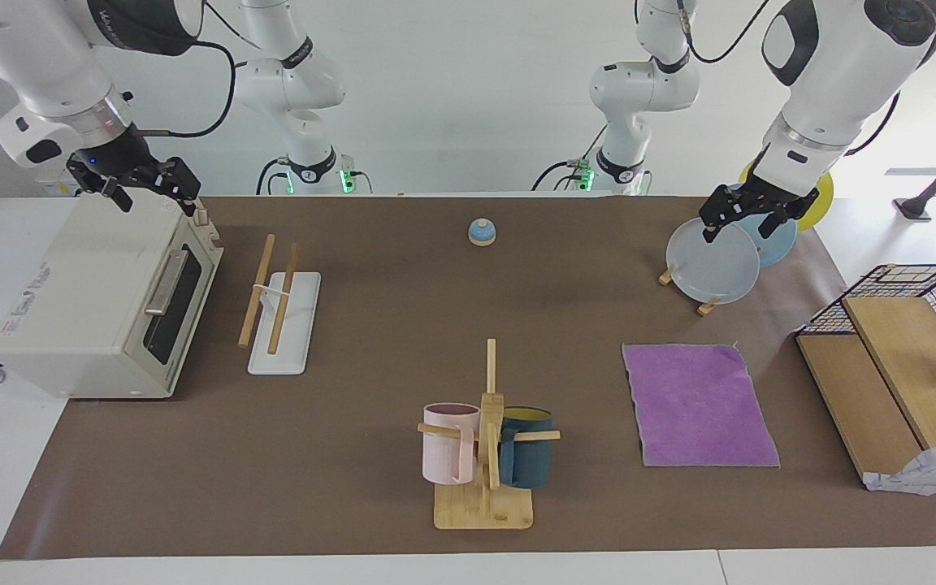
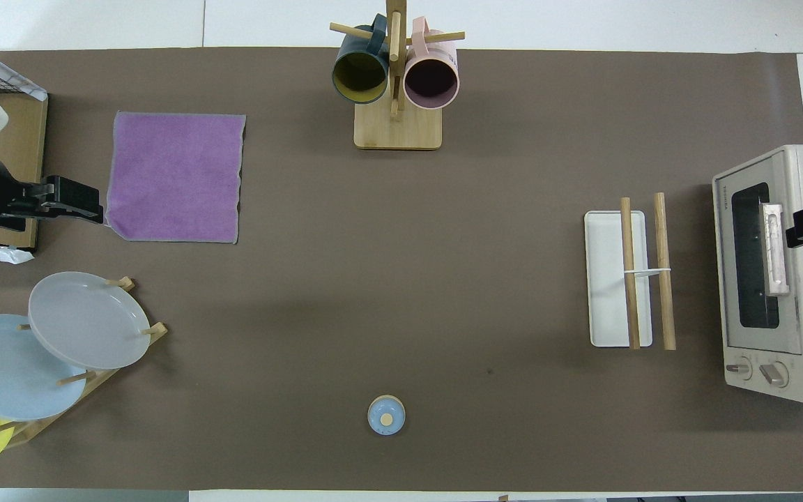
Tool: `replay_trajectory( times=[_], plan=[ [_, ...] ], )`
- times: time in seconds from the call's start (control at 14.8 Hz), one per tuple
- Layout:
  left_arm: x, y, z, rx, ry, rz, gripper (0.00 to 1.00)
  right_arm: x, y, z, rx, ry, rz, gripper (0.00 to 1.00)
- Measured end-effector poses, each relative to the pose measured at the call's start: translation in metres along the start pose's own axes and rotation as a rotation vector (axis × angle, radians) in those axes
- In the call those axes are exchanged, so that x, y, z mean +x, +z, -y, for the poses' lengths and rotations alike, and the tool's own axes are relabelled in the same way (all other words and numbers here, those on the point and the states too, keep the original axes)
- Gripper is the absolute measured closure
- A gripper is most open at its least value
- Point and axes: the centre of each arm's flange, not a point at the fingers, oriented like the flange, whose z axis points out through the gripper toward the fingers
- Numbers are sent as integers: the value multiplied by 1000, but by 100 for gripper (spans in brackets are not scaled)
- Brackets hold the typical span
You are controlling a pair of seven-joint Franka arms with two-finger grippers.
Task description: Fold towel and hang on rack
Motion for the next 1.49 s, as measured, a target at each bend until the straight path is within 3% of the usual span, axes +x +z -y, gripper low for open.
replay_trajectory(
  times=[0.41,0.68,0.88,1.29,1.42,1.49],
  plan=[
    [0,10,10,2,-32,15,0,0,0,0,0,0,0,0],
    [8,36,31,-3,-71,-20,0,0,0,0,0,0,0,0],
    [20,86,50,-5,-109,-23,0,0,0,0,0,0,0,0],
    [79,241,107,-12,-207,-38,0,0,0,0,0,0,0,0],
    [85,269,120,-19,-237,-30,4,0,0,0,0,0,0,0],
    [85,276,125,-30,-260,-24,11,0,0,0,0,0,0,0]
  ],
)
